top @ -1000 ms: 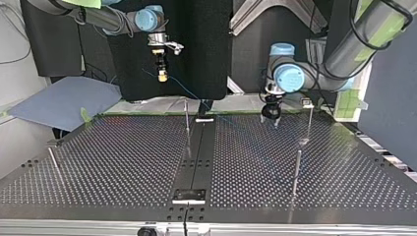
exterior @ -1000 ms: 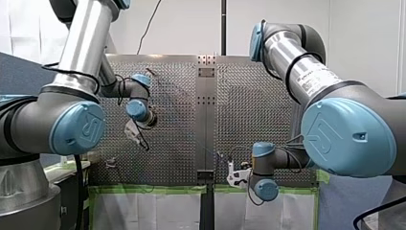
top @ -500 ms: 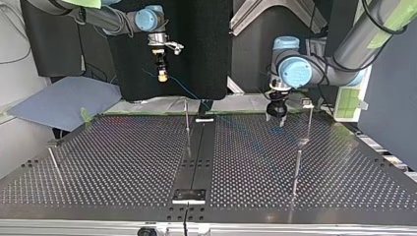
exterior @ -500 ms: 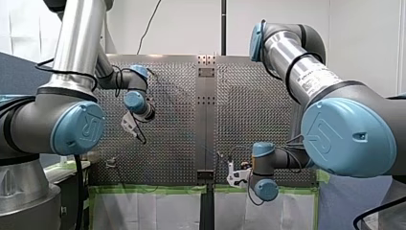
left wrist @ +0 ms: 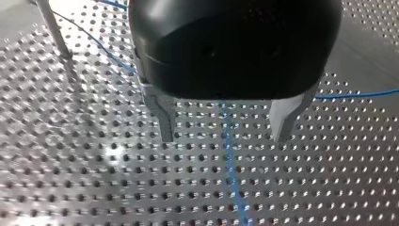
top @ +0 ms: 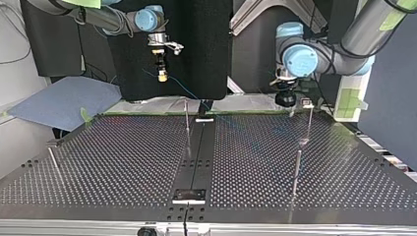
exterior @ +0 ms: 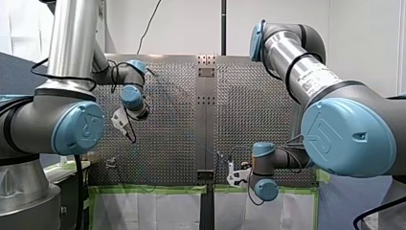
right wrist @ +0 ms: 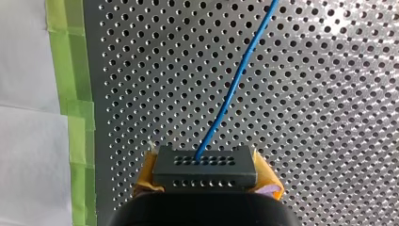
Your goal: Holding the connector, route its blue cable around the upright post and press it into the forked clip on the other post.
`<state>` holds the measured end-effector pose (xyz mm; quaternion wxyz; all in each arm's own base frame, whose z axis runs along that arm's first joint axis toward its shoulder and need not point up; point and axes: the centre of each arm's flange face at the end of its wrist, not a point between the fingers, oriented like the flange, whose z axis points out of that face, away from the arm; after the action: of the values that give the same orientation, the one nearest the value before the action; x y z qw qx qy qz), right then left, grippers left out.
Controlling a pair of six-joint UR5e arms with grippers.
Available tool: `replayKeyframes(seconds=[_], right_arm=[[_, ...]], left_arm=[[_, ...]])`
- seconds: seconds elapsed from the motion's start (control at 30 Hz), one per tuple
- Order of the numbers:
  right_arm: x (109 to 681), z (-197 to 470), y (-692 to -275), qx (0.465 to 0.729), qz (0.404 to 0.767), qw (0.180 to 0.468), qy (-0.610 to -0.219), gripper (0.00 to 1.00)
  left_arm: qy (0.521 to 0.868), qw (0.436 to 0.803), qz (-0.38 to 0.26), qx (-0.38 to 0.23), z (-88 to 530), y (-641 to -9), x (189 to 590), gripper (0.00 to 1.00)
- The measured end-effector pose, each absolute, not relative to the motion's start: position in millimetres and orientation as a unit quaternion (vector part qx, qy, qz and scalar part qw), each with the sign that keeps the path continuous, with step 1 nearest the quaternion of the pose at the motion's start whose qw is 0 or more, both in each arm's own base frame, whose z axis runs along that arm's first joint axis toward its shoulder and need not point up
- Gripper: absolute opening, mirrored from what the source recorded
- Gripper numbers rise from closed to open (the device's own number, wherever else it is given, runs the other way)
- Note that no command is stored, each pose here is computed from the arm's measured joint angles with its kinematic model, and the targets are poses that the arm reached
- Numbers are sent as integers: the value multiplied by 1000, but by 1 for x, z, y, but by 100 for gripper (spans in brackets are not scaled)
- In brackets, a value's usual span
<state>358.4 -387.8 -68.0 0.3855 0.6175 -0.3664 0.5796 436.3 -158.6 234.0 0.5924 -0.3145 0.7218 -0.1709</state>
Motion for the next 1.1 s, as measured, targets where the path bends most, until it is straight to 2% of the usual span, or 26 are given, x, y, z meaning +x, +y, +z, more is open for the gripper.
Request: replayKeyframes(seconds=[0.3,0.63,1.1], right_arm=[[357,-68,-390,615,582,385,-367,0],[357,-68,-390,615,582,384,-367,0],[356,-67,-391,613,584,384,-370,0]], left_arm=[[714,618,-119,-307,278,-148,427,100],[688,658,-78,-296,348,-145,423,100],[657,707,-49,-255,462,-139,400,100]])
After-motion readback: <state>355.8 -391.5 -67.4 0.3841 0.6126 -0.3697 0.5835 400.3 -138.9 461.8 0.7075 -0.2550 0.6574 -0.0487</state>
